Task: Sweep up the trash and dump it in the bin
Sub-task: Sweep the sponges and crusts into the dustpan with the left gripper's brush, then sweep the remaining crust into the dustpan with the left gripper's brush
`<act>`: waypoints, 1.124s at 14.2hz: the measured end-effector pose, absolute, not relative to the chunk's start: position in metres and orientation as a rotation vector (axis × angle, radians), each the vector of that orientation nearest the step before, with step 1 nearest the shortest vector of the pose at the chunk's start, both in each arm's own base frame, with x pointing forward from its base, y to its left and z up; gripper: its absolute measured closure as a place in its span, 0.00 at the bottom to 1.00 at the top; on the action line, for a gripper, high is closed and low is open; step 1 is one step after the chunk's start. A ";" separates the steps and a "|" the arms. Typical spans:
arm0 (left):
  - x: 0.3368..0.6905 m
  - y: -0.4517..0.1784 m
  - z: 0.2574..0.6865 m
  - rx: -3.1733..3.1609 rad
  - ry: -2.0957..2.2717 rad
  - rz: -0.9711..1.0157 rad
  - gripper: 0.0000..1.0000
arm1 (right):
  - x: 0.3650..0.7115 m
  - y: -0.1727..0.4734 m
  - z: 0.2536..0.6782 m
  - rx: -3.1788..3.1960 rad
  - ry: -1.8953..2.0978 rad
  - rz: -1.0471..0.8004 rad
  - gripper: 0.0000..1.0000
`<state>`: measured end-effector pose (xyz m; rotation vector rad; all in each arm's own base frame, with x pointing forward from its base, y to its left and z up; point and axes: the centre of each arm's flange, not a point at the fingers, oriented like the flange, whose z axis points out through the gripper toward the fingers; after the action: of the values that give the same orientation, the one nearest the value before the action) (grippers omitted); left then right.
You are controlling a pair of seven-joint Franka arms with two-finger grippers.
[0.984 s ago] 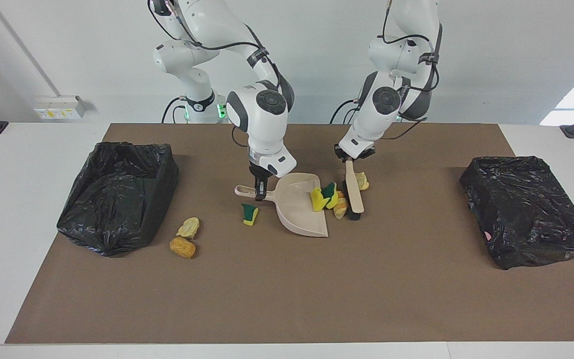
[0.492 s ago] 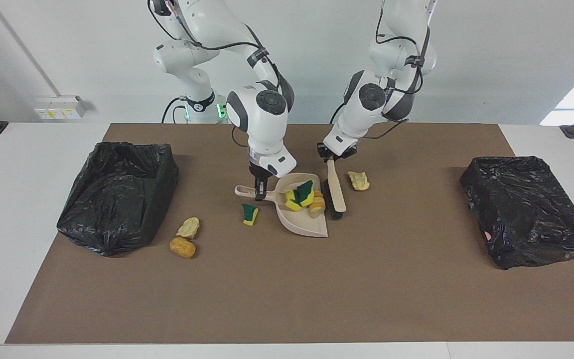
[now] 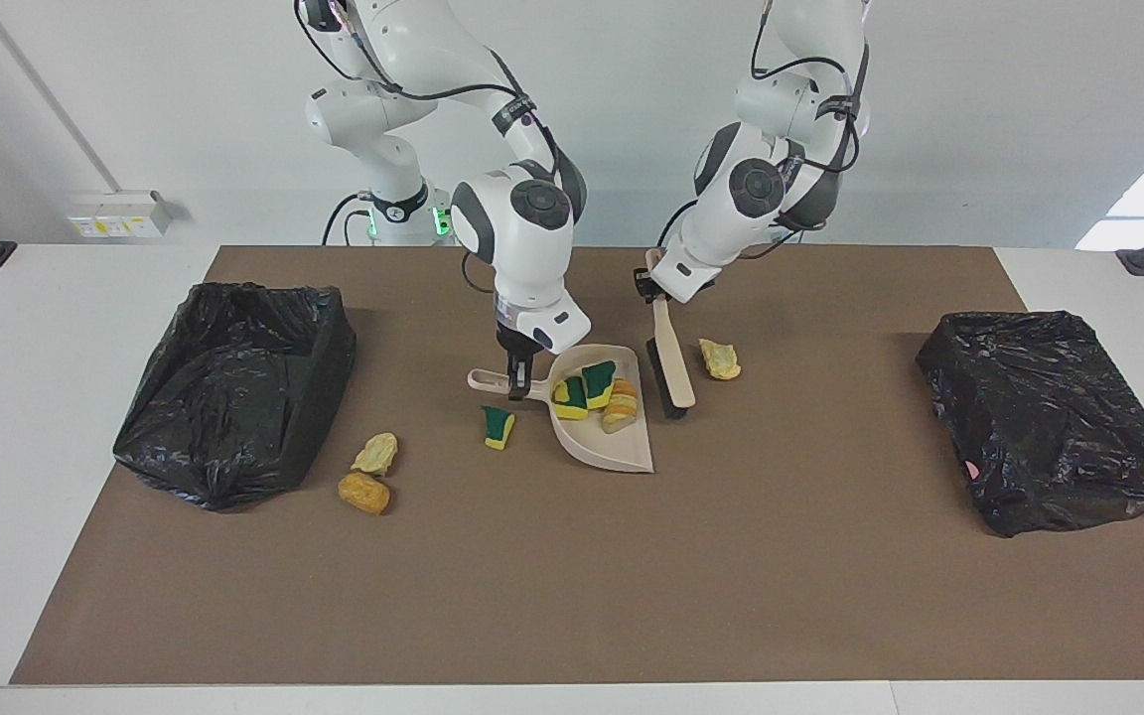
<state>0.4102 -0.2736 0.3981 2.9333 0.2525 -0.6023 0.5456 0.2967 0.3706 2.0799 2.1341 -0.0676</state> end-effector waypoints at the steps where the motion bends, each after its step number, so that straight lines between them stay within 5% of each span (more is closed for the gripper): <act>1: 0.410 -0.257 0.409 2.947 0.357 -0.640 0.74 | 0.546 0.297 0.370 2.080 2.134 -0.068 0.69; 4: 0.400 -0.225 0.421 3.003 0.649 -0.647 0.74 | 0.545 0.296 0.369 2.080 2.135 -0.071 0.69; 9: 0.357 -0.207 0.378 3.014 0.745 -0.571 0.74 | 0.545 0.296 0.368 2.081 2.135 -0.073 0.69; 16: 0.357 -0.274 0.340 2.993 0.571 -0.258 0.74 | 0.538 0.293 0.361 2.055 2.174 -0.151 0.69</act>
<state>0.3570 -0.2736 0.3396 2.9929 0.5714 -0.2576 0.5383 0.2930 0.3613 2.0547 2.1736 -0.1508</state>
